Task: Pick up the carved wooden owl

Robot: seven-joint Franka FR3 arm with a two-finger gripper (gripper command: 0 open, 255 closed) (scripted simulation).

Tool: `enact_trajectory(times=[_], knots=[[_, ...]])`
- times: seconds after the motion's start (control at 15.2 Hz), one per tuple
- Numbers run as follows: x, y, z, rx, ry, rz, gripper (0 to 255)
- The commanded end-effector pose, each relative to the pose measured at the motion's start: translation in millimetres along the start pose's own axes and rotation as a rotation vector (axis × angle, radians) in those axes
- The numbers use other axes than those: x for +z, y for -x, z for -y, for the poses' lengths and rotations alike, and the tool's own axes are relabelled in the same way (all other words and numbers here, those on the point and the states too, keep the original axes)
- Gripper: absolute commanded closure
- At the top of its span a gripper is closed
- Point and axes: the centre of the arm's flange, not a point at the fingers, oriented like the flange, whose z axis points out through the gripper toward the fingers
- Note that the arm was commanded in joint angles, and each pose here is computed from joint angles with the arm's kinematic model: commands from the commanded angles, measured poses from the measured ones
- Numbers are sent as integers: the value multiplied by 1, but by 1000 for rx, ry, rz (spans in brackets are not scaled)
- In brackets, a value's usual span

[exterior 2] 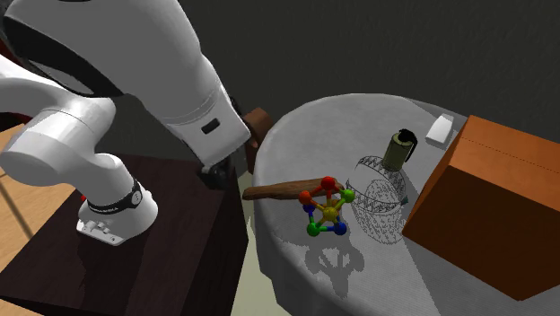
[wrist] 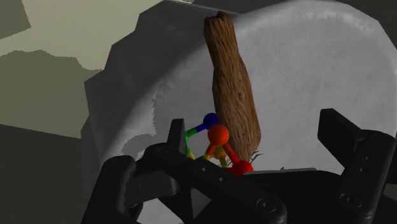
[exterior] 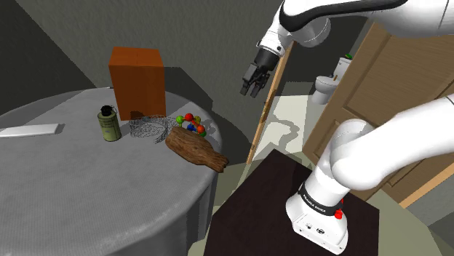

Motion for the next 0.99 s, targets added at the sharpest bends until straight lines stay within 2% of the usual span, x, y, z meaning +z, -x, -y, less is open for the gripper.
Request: enact_trajectory(times=[0.0,0.46,0.92], knots=[[28,-8,-16,-14,-63,-1,0],[120,-43,-51,-67,-281,6,0],[218,-77,-64,-119,-499,14,0]])
